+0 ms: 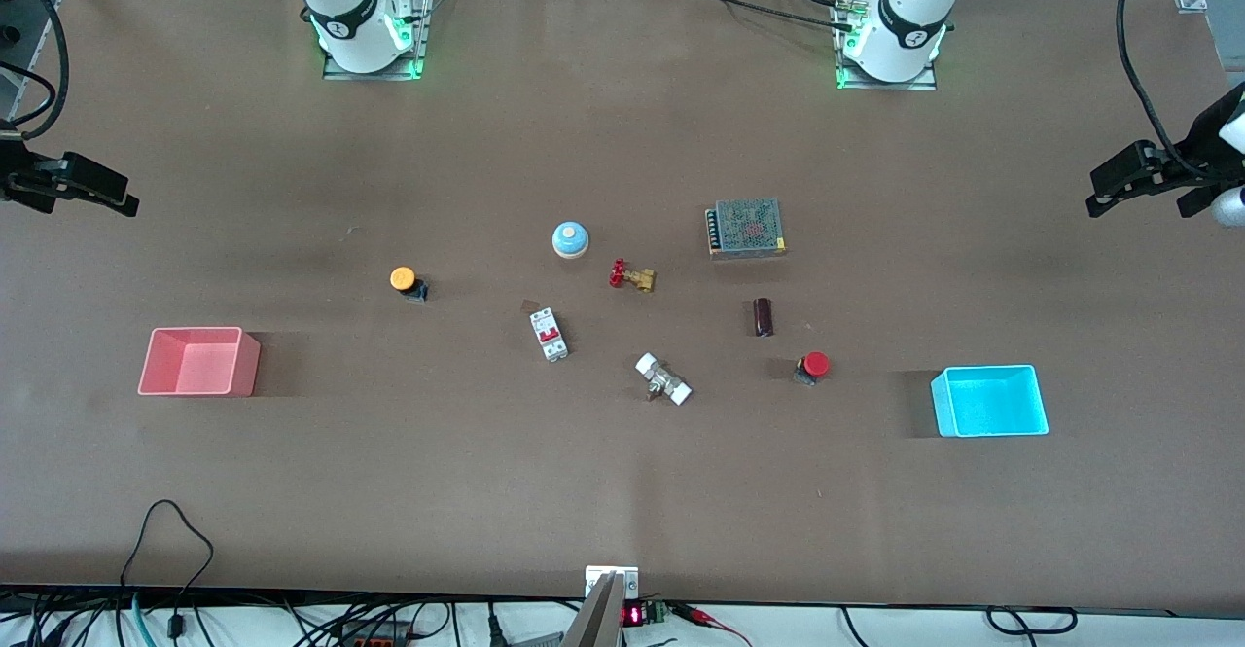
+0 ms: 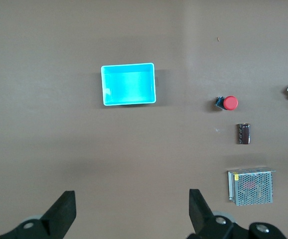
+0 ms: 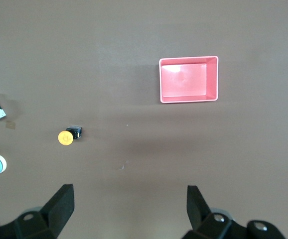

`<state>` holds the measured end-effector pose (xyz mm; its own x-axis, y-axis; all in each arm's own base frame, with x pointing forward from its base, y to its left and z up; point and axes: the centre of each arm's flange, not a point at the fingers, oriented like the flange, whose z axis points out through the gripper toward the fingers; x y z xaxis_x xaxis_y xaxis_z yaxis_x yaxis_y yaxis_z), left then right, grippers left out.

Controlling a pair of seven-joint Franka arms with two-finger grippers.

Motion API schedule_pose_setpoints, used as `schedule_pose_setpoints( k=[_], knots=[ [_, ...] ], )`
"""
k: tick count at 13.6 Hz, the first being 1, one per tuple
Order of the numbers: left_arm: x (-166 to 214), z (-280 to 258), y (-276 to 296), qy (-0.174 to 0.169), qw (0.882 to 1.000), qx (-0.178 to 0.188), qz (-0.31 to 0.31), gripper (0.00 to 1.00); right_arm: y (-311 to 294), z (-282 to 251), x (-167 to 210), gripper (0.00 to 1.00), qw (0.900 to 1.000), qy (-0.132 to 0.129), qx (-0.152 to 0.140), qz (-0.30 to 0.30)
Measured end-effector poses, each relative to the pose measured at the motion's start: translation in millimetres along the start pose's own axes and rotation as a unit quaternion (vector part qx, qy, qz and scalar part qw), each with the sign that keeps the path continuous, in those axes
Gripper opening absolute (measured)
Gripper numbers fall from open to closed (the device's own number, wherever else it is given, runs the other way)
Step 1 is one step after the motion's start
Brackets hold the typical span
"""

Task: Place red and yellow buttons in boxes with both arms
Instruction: 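Move the right gripper to the yellow button while the left gripper reaches the red button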

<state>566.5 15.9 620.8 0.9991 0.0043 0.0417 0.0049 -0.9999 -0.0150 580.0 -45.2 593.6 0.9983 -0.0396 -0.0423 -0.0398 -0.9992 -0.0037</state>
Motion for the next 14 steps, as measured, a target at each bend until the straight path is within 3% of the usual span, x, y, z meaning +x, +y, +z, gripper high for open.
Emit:
schedule_pose_setpoints(
  k=[5,8,12,14],
  knots=[
    [3.8,9.0,3.7,-0.009,1.000,0.000,0.003,1.00,0.0,0.3,-0.1,1.00,1.000,0.000,0.000,0.000],
    [15.6,38.8,7.4,-0.034,0.999,-0.001,0.007,1.00,0.0,8.3,1.4,1.00,1.000,-0.008,0.000,0.000],
    [33.4,94.4,39.3,-0.081,0.996,-0.004,0.024,1.00,-9.7,59.1,18.5,1.00,0.999,-0.047,0.000,-0.006],
    [38.8,118.5,62.0,-0.101,0.995,-0.018,0.021,1.00,-34.3,102.3,33.1,1.00,0.999,-0.046,-0.002,0.002]
  ],
)
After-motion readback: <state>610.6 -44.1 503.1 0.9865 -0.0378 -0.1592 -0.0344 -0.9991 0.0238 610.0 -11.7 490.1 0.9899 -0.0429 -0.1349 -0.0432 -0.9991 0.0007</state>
